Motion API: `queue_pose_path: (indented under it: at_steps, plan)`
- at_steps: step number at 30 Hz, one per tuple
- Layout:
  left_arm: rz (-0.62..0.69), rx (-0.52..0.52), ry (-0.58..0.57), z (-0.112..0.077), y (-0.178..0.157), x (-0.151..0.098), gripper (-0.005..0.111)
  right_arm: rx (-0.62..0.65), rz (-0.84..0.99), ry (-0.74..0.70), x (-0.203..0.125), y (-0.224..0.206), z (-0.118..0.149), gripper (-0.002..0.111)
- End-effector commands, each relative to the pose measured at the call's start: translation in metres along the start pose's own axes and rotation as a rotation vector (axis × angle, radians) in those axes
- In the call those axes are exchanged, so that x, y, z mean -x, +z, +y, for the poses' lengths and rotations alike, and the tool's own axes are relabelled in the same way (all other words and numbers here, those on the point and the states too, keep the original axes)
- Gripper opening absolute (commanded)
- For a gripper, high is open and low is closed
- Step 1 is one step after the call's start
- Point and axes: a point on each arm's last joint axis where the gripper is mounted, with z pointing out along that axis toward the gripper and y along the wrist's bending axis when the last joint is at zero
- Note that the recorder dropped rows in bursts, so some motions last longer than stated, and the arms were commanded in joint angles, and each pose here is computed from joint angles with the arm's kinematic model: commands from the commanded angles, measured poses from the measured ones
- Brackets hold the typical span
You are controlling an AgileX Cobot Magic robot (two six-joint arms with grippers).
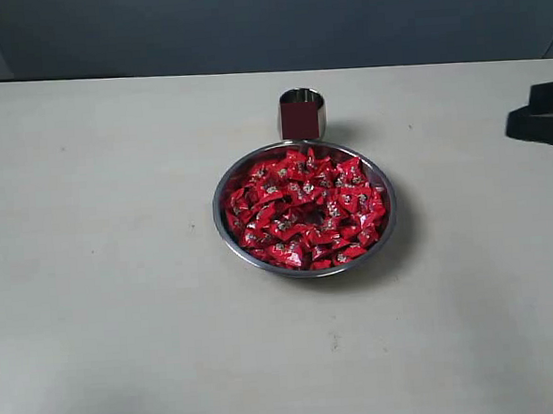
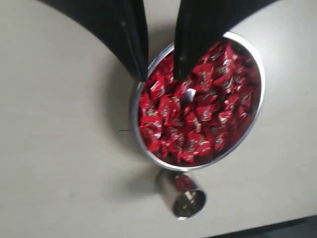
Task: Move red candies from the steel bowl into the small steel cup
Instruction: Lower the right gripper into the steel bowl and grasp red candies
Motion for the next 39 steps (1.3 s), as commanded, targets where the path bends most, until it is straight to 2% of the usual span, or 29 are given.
queue_pose_path:
  at_steps: [1, 8, 14, 20, 21, 24, 32, 39]
  plan:
    - [-0.026, 0.004, -0.002, 0.0, -0.001, 0.004, 0.0, 0.122, 0.11, -0.046, 0.01, 0.032, 0.0, 0.03]
    - [-0.026, 0.004, -0.002, 0.0, -0.001, 0.004, 0.0, 0.221, 0.298, -0.204, 0.017, 0.097, 0.029, 0.03]
    - [-0.026, 0.004, -0.002, 0.0, -0.001, 0.004, 0.0, 0.267, 0.388, -0.317, 0.02, 0.148, 0.057, 0.03]
    - [-0.026, 0.004, -0.002, 0.0, -0.001, 0.004, 0.0, 0.202, 0.442, -0.398, 0.02, 0.196, 0.069, 0.03]
    - [-0.026, 0.004, -0.002, 0.0, -0.001, 0.004, 0.0, 0.2, 0.448, -0.405, 0.02, 0.202, 0.07, 0.031]
    - [-0.026, 0.004, -0.002, 0.0, -0.001, 0.004, 0.0, 0.189, 0.468, -0.4, 0.02, 0.223, 0.064, 0.048]
    - [-0.026, 0.004, -0.002, 0.0, -0.001, 0.004, 0.0, 0.119, 0.485, -0.365, 0.008, 0.253, 0.047, 0.049]
    - [-0.026, 0.004, -0.002, 0.0, -0.001, 0.004, 0.0, 0.106, 0.492, -0.316, 0.006, 0.278, 0.041, 0.049]
